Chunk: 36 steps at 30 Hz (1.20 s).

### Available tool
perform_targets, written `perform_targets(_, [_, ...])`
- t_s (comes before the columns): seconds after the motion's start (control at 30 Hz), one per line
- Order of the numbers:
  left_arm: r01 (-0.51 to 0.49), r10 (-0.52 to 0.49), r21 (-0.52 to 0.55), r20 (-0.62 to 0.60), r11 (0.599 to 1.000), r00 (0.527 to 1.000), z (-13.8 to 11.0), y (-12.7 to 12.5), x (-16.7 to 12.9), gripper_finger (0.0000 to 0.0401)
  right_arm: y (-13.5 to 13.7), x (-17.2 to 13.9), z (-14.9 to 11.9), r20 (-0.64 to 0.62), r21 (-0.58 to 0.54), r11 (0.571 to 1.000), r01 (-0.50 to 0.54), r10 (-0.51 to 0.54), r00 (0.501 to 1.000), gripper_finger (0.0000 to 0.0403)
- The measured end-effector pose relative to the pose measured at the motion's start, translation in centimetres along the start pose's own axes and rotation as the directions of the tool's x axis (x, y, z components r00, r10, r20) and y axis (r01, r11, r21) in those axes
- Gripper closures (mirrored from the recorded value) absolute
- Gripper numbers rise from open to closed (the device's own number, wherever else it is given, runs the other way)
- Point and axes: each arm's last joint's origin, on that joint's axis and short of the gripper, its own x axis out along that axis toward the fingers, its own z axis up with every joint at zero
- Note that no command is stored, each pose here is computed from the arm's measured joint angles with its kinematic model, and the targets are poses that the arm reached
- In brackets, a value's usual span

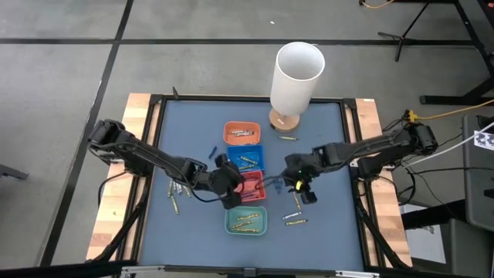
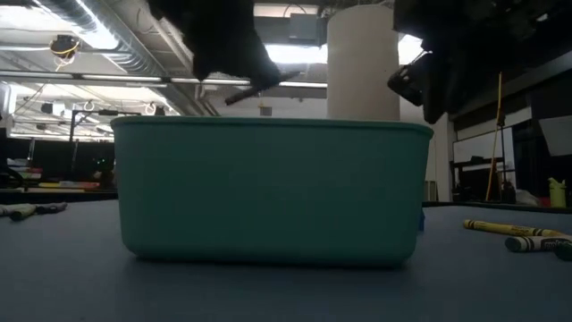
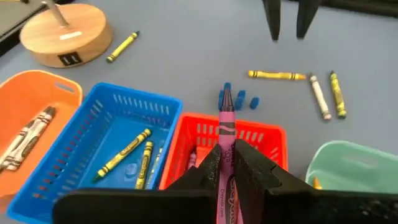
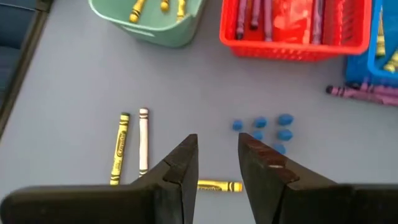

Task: Sort crayons
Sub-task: Put the purple crayon into the red bin

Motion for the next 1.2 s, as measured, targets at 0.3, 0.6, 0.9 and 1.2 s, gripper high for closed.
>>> perform_targets(0.3, [0.002, -0.001, 0.103, -0.014, 0.995, 1.0, -1.5, -0.9, 2.6, 0.0381, 2.0, 0.4, -1.1, -0.133, 0.059, 0.993, 0.102, -0.093, 0.987, 0.029])
perform_targets(0.6, [-0.006, 0.011, 0.125, -0.038, 0.992, 0.999, -2.3, -1.1, 3.6, 0.038, 4.1, 1.8, -3.2, -0.218, 0.046, 0.991, 0.124, -0.111, 0.97, 0.029])
perform_targets(0.9, [0.013, -0.007, 0.125, -0.049, 0.992, 0.999, -2.4, -1.1, 3.6, 0.038, 6.8, 3.0, -3.8, -0.155, 0.036, 0.997, 0.064, -0.058, 0.986, 0.029])
perform_targets(1.2, [0.053, -0.045, 0.124, -0.073, 0.991, 0.996, -2.5, -1.2, 3.6, 0.0379, 8.6, 3.7, -3.6, -0.048, -0.026, 1.0, 0.006, -0.007, 0.999, 0.029])
